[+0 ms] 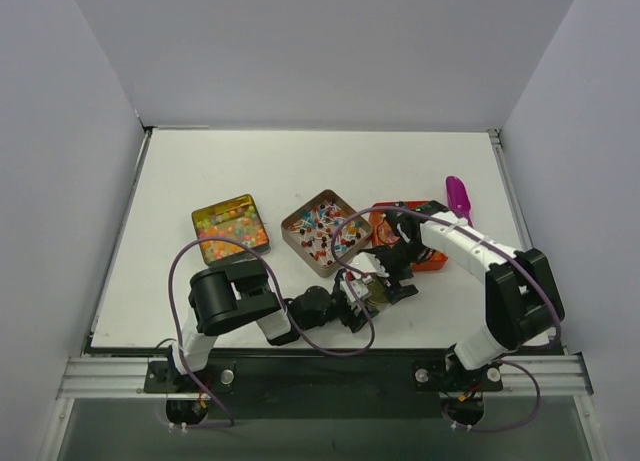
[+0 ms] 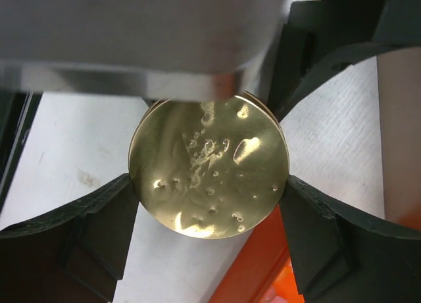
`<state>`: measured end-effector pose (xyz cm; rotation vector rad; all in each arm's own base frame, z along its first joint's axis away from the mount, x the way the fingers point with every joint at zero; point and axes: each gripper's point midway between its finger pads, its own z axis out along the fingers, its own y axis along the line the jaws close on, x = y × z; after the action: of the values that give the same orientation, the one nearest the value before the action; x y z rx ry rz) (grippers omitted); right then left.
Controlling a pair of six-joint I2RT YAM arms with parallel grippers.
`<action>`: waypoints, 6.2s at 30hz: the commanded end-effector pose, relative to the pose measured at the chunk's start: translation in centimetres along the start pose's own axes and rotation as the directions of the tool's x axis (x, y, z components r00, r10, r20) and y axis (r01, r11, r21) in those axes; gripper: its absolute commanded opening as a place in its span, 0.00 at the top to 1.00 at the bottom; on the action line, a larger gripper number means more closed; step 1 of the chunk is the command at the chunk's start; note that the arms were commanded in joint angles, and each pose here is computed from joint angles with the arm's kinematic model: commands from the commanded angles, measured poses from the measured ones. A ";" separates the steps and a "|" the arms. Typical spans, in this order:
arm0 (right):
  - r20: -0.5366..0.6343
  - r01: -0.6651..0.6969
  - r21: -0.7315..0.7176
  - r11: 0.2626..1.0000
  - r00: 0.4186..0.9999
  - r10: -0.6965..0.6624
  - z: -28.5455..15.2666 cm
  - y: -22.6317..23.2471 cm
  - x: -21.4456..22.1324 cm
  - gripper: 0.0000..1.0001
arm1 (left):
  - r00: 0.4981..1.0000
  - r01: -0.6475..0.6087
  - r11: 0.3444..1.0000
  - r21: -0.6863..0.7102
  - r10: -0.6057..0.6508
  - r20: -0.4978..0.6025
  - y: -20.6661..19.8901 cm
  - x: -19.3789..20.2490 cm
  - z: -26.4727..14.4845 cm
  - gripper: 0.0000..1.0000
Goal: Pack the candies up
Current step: Screw the bottle lid onto the packing bottle.
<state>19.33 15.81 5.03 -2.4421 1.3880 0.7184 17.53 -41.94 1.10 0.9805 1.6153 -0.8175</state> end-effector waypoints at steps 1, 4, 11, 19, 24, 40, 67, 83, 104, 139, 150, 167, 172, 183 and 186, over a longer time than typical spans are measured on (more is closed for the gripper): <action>-0.061 -0.262 -0.133 0.956 0.965 0.256 2.7 6.5 0.1 0.37 | 0.826 -0.053 0.998 -0.015 0.035 -0.563 1.5 15.8 -7.8 1.00; -0.103 -0.336 -0.112 0.935 0.940 0.326 3.4 7.6 0.2 0.35 | 0.828 -0.054 0.998 -0.015 0.036 -0.560 1.4 15.8 -7.8 1.00; -0.139 -0.500 -0.065 0.864 0.862 0.488 3.7 8.3 0.5 0.00 | 0.825 -0.064 0.998 -0.021 0.041 -0.563 1.5 15.8 -7.9 1.00; -0.093 -0.577 0.018 0.817 0.812 0.576 2.4 9.8 0.6 0.00 | 0.817 -0.072 0.997 -0.023 0.045 -0.574 1.6 16.1 -8.0 1.00; -0.107 -0.620 0.053 0.782 0.776 0.622 1.2 12.3 1.5 0.00 | 0.815 -0.071 0.997 -0.017 0.048 -0.577 1.5 16.2 -8.0 1.00; 0.048 -0.586 0.265 0.766 0.801 0.596 -5.0 11.2 1.8 0.00 | 0.811 -0.087 0.996 0.004 0.074 -0.580 1.4 16.2 -8.1 1.00; 0.187 -0.310 -0.145 0.940 0.924 0.333 -4.3 0.4 -3.2 0.00 | 0.820 -0.071 0.997 0.021 0.070 -0.567 0.8 16.0 -7.8 1.00; 0.137 -0.278 -0.218 0.935 0.940 0.312 -2.0 2.8 -2.6 0.00 | 0.819 -0.072 0.997 0.007 0.063 -0.570 1.0 16.1 -7.8 1.00; -0.060 -0.297 -0.151 0.943 0.955 0.291 -0.6 9.5 0.9 0.00 | 0.809 0.026 0.999 -0.040 -0.044 -0.586 1.4 17.0 -8.2 1.00; 0.216 -0.245 0.029 0.969 0.948 0.233 -5.3 0.0 -4.4 0.00 | 0.821 -0.019 1.000 0.016 0.025 -0.571 0.7 16.3 -7.8 1.00; 0.169 -0.190 -0.105 0.976 0.964 0.206 -2.2 0.2 -4.0 0.00 | 0.821 0.011 1.000 -0.008 -0.014 -0.571 1.3 16.2 -8.0 1.00; 0.053 -0.214 -0.172 0.961 0.973 0.226 -0.6 5.7 -1.6 0.00 | 0.817 0.032 0.999 -0.009 -0.031 -0.576 1.1 16.5 -8.1 1.00; 0.008 -0.252 -0.150 0.956 0.967 0.256 -0.9 7.9 -0.3 0.00 | 0.809 0.053 0.998 -0.030 -0.061 -0.584 1.4 16.8 -8.2 1.00; -0.054 -0.342 -0.084 0.936 0.939 0.339 -1.4 12.6 0.1 0.00 | 0.797 0.067 0.997 -0.045 -0.081 -0.598 1.6 17.4 -8.3 1.00; -0.061 -0.358 -0.070 0.931 0.933 0.354 -1.7 13.4 -0.3 0.00 | 0.797 0.070 0.997 -0.039 -0.079 -0.599 1.5 17.4 -8.2 1.00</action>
<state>15.25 10.79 6.20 -2.2780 1.6522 0.5790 15.91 -42.86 0.89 1.0820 1.5633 -0.9336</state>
